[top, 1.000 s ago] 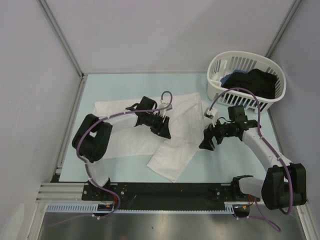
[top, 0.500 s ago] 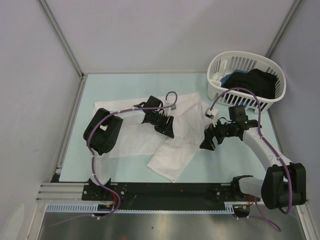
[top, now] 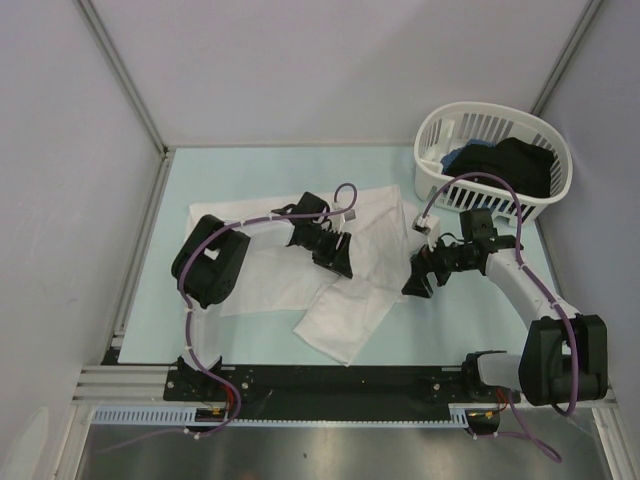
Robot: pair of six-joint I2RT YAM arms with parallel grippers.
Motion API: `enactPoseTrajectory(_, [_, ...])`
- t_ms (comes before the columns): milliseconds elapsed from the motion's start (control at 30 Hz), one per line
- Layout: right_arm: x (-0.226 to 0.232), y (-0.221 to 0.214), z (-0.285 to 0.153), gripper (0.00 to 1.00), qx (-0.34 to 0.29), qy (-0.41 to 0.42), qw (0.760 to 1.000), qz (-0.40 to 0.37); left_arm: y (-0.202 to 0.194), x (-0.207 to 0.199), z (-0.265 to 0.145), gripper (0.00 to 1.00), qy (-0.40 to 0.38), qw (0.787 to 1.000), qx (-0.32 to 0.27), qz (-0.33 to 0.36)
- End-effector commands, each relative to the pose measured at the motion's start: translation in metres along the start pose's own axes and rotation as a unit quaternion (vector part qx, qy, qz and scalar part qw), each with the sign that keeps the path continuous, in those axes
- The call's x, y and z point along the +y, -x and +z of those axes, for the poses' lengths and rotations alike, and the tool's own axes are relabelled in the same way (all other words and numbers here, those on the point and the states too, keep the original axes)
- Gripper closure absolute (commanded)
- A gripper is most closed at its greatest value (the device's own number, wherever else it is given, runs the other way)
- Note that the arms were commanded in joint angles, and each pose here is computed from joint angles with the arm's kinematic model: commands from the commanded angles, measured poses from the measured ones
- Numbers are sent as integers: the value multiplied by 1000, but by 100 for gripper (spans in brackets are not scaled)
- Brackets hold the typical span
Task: Fold and stack the long sleeve shirts
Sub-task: Fold the shirt
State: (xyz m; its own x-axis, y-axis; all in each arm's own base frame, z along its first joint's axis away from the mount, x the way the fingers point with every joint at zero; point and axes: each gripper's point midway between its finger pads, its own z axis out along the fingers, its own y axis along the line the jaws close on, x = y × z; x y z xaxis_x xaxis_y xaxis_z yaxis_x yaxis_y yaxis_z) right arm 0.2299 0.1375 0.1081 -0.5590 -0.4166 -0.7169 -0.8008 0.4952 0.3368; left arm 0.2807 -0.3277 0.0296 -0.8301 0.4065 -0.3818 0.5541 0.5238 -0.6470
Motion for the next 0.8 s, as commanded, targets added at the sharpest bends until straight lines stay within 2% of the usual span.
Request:
enactPoseTrajectory(0, [-5, 19, -5, 4, -22, 4, 999, -25, -12, 17, 1, 48, 56, 998, 19, -16])
enactPoseTrajectory(233, [-8, 19, -5, 4, -22, 5, 999, -27, -30, 21, -3, 50, 81, 995, 43, -37])
enactPoseTrajectory(767, [-10, 19, -5, 4, -21, 9, 999, -23, -31, -5, 12, 50, 29, 997, 63, -39])
